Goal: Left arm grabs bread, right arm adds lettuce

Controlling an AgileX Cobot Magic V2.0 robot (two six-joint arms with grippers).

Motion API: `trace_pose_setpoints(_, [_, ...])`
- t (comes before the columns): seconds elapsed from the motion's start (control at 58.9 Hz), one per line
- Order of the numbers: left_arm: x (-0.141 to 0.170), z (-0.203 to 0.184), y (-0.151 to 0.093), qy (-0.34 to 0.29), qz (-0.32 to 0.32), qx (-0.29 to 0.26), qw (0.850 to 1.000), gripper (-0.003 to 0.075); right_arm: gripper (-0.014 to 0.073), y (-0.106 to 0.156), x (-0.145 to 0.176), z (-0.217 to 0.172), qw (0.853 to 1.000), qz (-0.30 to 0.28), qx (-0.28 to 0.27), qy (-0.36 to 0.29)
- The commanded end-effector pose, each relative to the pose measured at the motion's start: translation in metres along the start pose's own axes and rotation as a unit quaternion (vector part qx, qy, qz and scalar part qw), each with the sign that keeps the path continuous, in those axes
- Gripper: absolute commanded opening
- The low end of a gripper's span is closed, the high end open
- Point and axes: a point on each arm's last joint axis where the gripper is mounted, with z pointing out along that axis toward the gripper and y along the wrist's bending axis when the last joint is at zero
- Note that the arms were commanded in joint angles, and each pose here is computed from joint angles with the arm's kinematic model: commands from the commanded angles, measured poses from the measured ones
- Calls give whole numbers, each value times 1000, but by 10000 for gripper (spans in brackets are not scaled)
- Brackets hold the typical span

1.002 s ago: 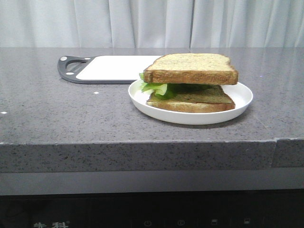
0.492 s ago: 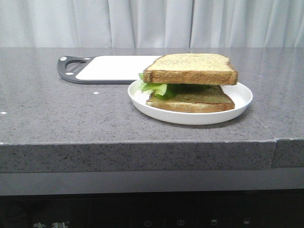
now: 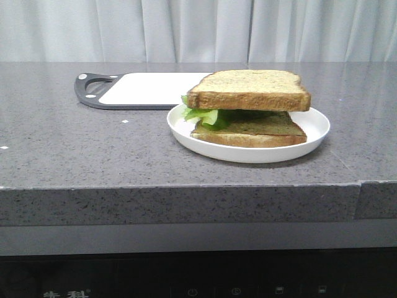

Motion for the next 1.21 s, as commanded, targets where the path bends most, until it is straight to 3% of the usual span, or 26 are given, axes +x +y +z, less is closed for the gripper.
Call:
trace_pose_setpoints(0.0, [-13, -1, 3, -34, -8, -18, 999, -21, -61, -3, -15, -1, 999, 6, 17, -49])
trace_pose_setpoints(0.391, [-12, -1, 5, -28, 29, -28, 999, -21, -61, -3, -15, -1, 999, 6, 17, -49])
trace_pose_setpoints(0.56, [-5, -7, 9, -27, 11, -52, 998, -21, -61, -3, -15, -1, 999, 6, 17, -48])
trace_pose_setpoints(0.696, [11, -19, 9, -37, -3, -65, 997, -21, -61, -3, -15, -1, 999, 6, 17, -48])
trace_pose_setpoints(0.917, [53, -37, 14, -53, -23, -131, 990, -21, -61, -3, -15, -1, 999, 6, 17, -48])
trace_pose_setpoints(1.189, [102, -35, 20, -22, -50, -177, 983, -21, -61, -3, -15, -1, 999, 6, 16, -46])
